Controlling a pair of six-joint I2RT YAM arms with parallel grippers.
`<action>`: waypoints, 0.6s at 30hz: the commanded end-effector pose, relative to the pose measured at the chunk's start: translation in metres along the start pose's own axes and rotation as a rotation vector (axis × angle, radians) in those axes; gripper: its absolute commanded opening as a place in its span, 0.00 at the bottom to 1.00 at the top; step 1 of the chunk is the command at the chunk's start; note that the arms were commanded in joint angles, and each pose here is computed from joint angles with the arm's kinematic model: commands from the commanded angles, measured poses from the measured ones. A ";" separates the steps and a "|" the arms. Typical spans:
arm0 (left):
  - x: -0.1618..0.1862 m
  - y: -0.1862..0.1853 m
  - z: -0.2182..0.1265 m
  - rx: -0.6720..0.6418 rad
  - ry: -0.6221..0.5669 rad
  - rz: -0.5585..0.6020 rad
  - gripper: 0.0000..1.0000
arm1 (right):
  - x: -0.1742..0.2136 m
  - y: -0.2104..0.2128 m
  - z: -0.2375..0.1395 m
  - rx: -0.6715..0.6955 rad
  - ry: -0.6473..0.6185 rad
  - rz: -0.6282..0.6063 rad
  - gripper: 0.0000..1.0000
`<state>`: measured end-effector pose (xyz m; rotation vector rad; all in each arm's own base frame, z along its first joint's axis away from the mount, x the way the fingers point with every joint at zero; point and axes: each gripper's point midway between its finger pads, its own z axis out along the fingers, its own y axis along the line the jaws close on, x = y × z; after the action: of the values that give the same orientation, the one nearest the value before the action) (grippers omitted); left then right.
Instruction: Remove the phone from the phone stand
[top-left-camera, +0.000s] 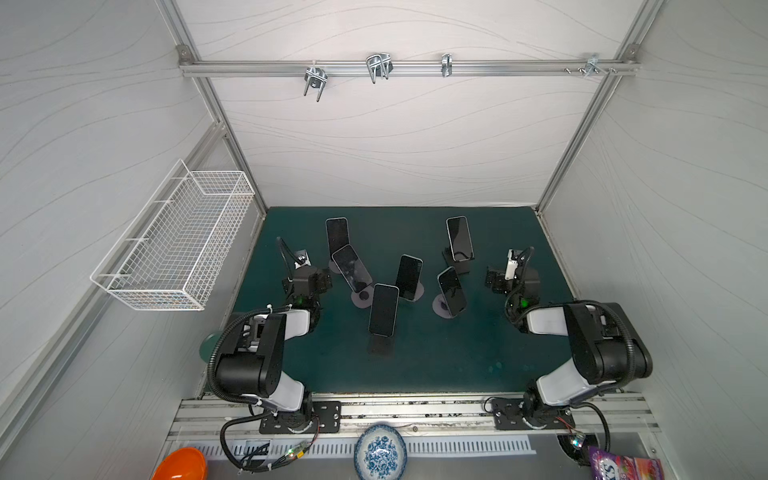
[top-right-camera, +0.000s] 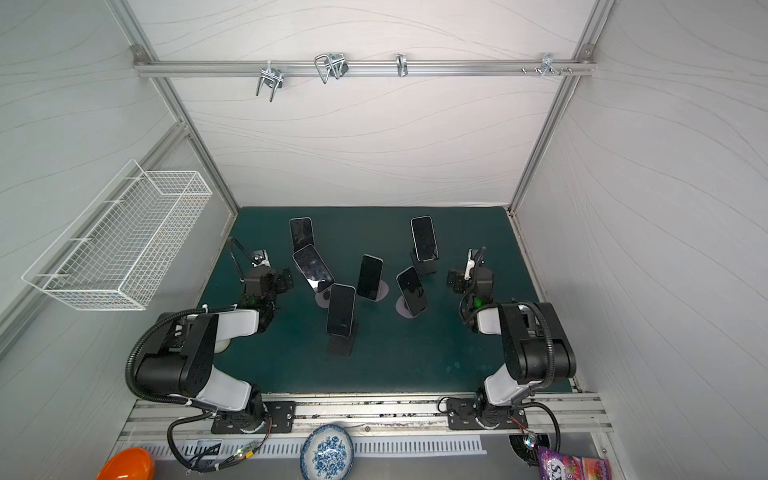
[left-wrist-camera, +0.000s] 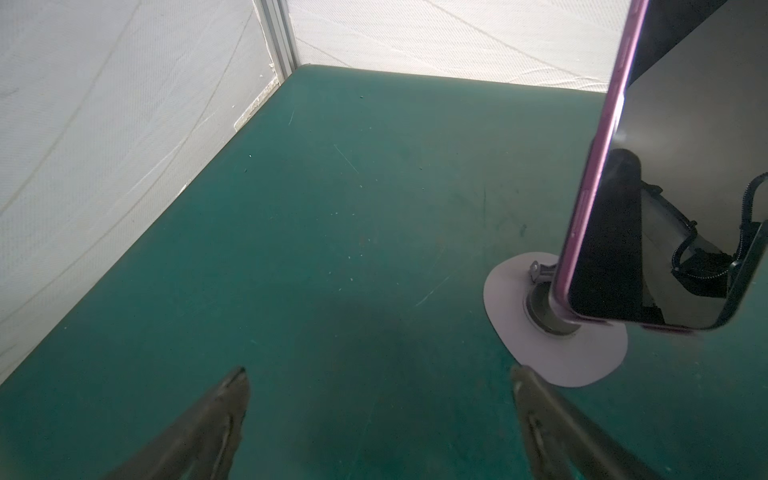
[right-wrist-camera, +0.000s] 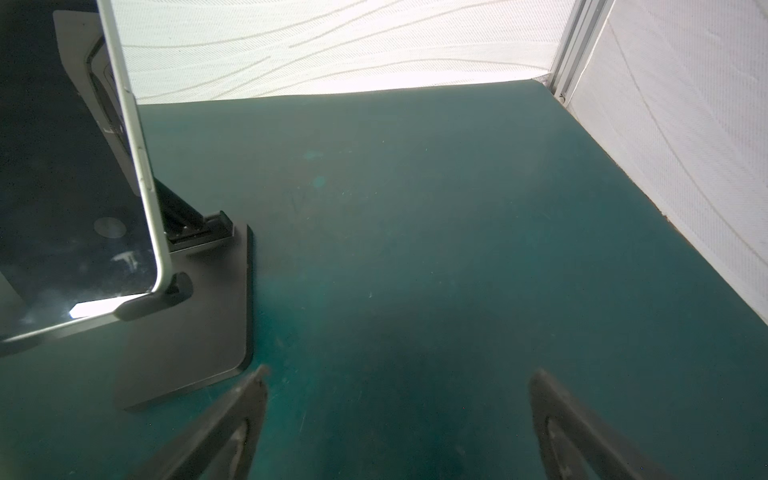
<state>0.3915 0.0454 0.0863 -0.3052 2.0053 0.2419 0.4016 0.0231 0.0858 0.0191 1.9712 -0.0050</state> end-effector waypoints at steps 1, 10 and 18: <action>-0.017 0.000 0.002 -0.009 -0.054 -0.011 0.99 | 0.003 0.002 0.000 -0.008 0.010 -0.020 0.99; -0.017 0.000 0.002 -0.009 -0.053 -0.009 0.99 | 0.003 0.002 0.000 -0.009 0.009 -0.021 0.99; -0.017 0.000 0.002 -0.009 -0.052 -0.011 0.99 | 0.004 0.003 0.000 -0.010 0.011 -0.021 0.99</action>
<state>0.3915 0.0454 0.0864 -0.3048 2.0050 0.2421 0.4016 0.0231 0.0858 0.0191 1.9712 -0.0050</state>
